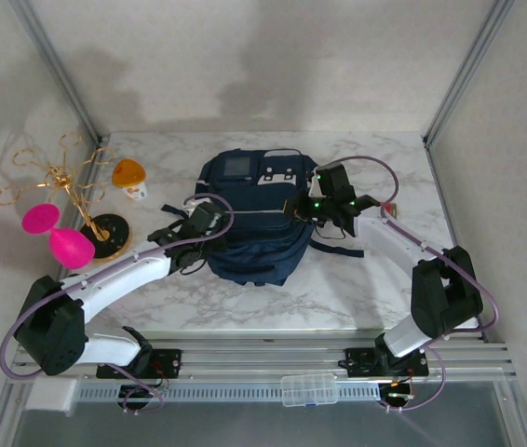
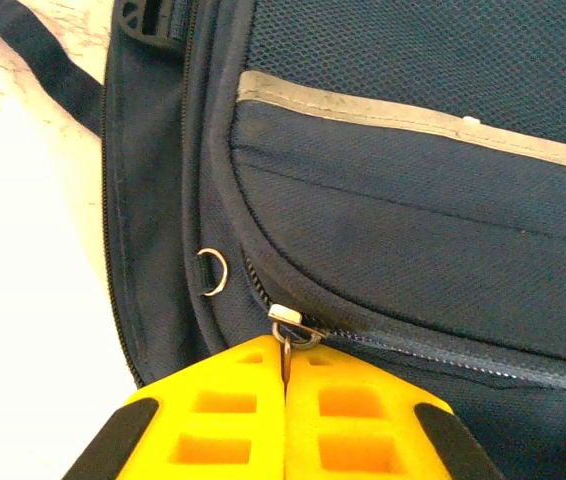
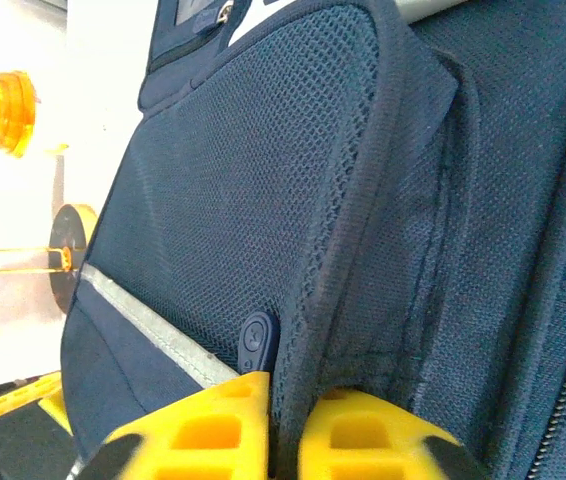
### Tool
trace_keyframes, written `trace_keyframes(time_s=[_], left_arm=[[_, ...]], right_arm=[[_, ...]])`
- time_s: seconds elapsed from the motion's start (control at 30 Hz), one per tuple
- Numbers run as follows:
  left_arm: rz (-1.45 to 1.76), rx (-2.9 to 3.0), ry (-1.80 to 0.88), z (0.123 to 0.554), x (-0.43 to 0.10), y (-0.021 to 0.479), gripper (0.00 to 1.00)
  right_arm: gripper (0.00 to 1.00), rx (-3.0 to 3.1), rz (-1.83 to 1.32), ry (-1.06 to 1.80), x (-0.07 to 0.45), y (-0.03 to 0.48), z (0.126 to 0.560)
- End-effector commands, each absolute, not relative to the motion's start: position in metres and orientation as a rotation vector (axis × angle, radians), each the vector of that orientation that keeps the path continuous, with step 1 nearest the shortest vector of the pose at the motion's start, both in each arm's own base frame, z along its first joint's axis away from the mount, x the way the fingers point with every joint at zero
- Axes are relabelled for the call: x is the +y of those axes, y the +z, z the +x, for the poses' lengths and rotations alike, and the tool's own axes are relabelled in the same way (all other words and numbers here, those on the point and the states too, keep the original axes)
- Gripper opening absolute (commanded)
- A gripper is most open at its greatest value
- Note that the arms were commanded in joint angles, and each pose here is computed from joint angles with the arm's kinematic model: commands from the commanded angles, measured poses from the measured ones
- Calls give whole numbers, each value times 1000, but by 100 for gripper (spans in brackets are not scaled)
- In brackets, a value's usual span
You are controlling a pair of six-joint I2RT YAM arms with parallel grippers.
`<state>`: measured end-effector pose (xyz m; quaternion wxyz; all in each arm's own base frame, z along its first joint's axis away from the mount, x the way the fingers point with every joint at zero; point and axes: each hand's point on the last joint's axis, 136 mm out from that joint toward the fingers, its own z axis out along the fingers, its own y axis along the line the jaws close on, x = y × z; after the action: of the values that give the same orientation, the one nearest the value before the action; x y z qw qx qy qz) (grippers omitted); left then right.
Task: Pack the student bag
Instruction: Unzip the student bag at the center of the table, then rotate the loose stationery at the middle-right of the table.
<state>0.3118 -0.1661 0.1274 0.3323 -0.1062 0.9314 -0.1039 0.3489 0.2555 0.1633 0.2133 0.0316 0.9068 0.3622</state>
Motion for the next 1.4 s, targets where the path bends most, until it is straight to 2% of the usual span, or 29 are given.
trace_keyframes(time_s=[0.0,0.03,0.1,0.17,0.23,0.4,0.53,0.7,0.93,1.17,1.37], left_arm=[[-219,2451,-362,300,-170,133,16],[-198,2436,-420,298,-176,142,28],[-220,2408,-433,293,-170,155,34],[-293,2382,-376,289,-154,163,36],[-359,2362,-428,284,-155,169,36],[-319,2270,-773,279,-223,189,39],[-274,2283,-856,283,-273,187,38],[-185,2291,-976,276,-343,178,38],[0,2404,-1001,266,-428,124,37],[7,2449,-870,294,-442,85,35],[-113,2456,-824,320,-429,64,33]], right_arm=[[31,2431,24,930,246,188,366],[38,2434,30,900,240,191,365],[48,2420,82,790,218,197,367],[57,2386,173,702,191,205,369],[67,2334,264,663,166,212,372],[87,2278,428,576,106,213,400],[91,2283,555,473,51,187,433],[95,2322,572,449,23,155,465],[99,2383,590,365,-3,118,501],[99,2394,649,423,-13,84,521],[99,2464,731,380,-20,48,510]])
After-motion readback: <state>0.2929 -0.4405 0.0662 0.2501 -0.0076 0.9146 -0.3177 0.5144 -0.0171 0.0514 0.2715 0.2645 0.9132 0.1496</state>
